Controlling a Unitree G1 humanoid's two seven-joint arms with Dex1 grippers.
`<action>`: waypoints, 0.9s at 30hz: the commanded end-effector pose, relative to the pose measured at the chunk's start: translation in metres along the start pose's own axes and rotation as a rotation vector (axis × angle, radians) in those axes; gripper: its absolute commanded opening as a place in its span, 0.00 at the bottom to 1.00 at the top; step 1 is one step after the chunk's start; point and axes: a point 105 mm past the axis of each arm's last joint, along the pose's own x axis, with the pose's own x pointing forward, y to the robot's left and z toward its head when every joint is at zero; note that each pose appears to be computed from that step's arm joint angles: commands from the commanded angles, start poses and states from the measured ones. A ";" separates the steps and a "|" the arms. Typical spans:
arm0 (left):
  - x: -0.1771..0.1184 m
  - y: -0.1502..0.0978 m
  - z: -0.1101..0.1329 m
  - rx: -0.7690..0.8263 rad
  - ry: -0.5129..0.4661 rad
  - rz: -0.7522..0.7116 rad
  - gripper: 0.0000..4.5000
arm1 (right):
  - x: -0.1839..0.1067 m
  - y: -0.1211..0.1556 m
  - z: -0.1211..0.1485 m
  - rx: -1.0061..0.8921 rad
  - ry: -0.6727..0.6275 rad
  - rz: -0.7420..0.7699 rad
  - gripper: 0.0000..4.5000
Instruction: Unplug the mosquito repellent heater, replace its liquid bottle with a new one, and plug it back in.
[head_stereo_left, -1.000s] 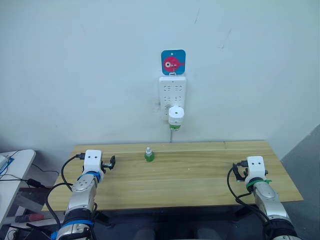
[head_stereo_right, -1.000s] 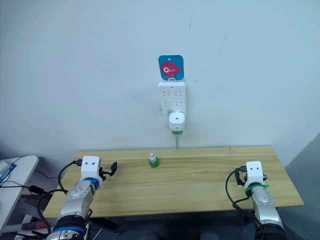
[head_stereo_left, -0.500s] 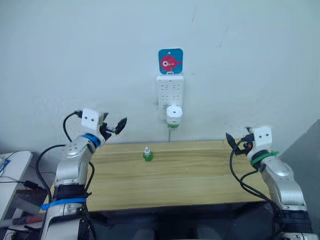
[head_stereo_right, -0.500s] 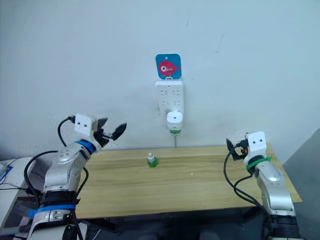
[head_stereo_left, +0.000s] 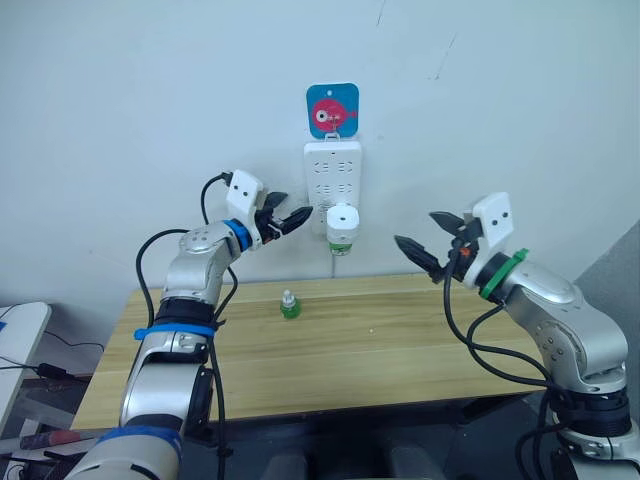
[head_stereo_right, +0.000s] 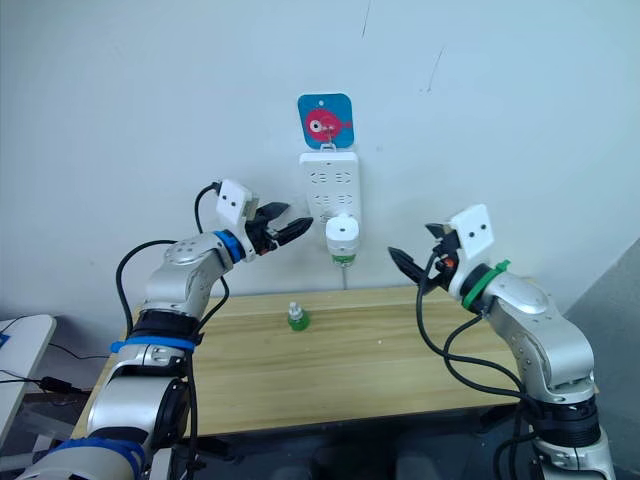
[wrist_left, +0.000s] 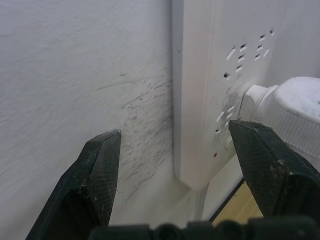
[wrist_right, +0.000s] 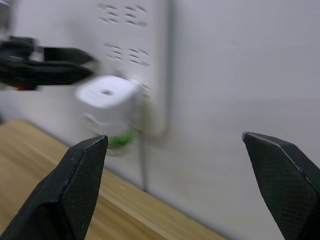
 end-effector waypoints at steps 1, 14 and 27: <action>0.008 -0.002 0.011 0.035 -0.025 -0.031 0.83 | 0.000 0.006 0.012 -0.015 -0.035 0.016 1.00; 0.036 -0.029 0.007 0.086 0.011 -0.187 0.83 | -0.003 0.005 -0.014 -0.007 0.016 -0.047 1.00; 0.037 -0.032 0.018 0.057 -0.038 -0.218 0.70 | 0.003 0.006 -0.017 -0.018 0.003 -0.099 1.00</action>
